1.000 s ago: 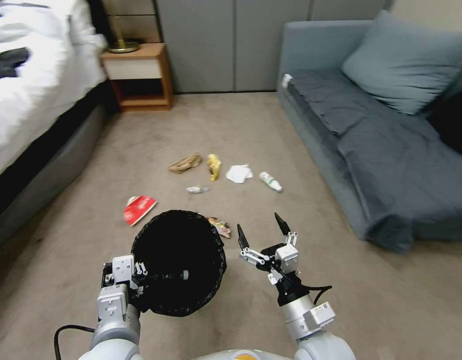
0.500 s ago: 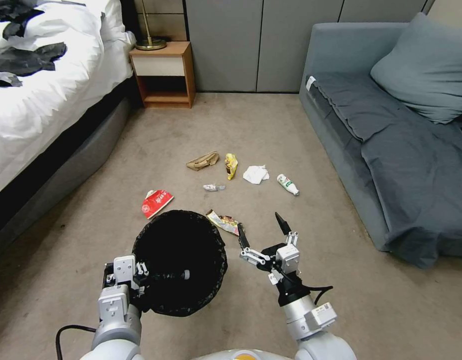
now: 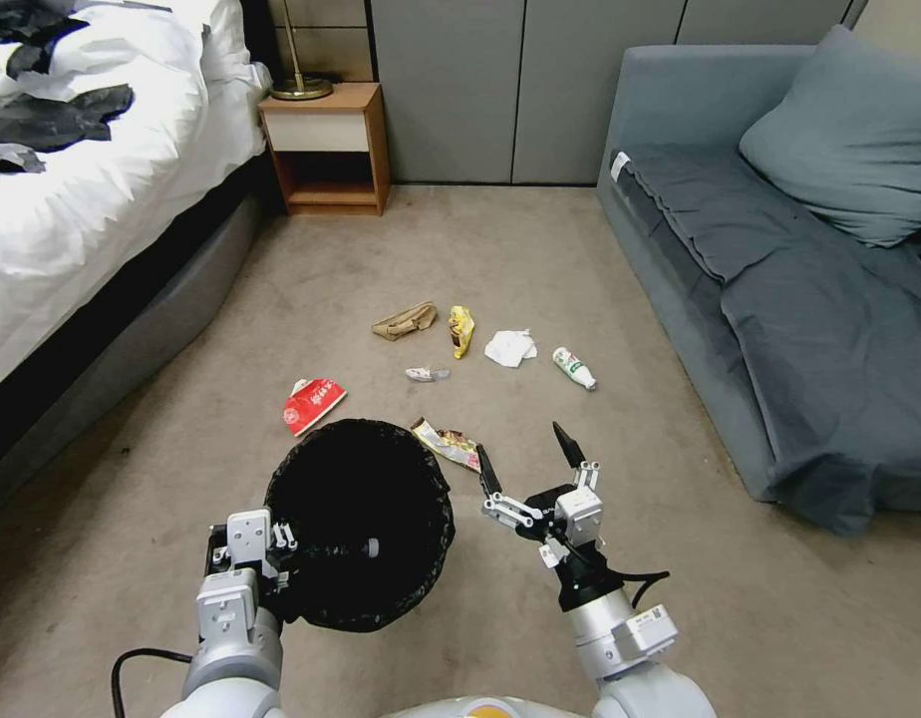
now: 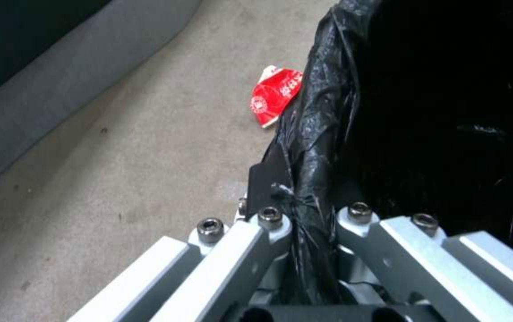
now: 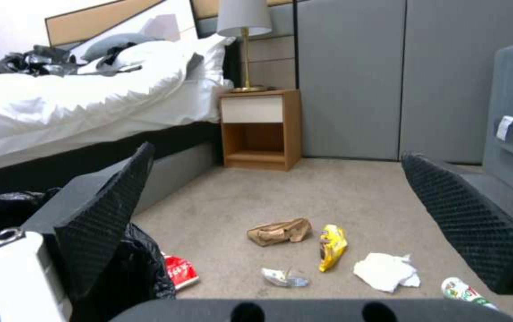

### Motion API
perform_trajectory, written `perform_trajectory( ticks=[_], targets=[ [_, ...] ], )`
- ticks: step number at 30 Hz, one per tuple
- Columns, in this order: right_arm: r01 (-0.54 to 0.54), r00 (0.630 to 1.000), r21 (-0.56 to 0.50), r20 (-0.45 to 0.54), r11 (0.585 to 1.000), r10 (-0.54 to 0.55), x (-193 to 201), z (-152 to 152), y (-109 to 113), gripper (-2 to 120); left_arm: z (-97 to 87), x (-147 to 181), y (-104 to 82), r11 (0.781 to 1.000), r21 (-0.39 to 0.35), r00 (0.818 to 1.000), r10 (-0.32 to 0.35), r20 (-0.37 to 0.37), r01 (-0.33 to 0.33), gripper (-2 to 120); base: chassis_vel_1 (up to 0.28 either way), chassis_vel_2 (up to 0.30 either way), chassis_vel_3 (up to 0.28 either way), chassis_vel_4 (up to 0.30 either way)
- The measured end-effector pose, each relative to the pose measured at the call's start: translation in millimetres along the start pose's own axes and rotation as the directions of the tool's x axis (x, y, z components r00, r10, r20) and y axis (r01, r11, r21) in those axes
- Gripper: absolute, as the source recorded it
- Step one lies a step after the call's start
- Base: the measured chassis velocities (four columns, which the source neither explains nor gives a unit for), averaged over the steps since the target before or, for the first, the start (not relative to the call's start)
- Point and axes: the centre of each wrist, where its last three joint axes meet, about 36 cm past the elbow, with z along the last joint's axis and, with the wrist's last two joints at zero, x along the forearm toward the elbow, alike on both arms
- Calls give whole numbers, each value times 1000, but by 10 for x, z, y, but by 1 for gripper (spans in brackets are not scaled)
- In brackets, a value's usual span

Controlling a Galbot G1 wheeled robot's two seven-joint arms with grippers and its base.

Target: Pick up the trash bin, then pick up the garbage from the floor and place it into the trash bin.

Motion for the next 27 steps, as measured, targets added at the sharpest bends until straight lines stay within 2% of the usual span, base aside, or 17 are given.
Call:
perform_trajectory(
  ticks=[9, 27],
  targets=[
    [1, 1000, 2, 1, 1000, -1, 2, 25, -7, 100, -6, -5, 0, 1000, -1, 1000, 0, 3, 0, 1, -31, 30, 28, -26],
    [10, 1000, 8, 0, 1000, -10, -3, 35, -34, 100, -21, -21, 30, 1000, -1, 1000, -9, 9, 9, 1, -178, 172, 179, -174]
  ],
)
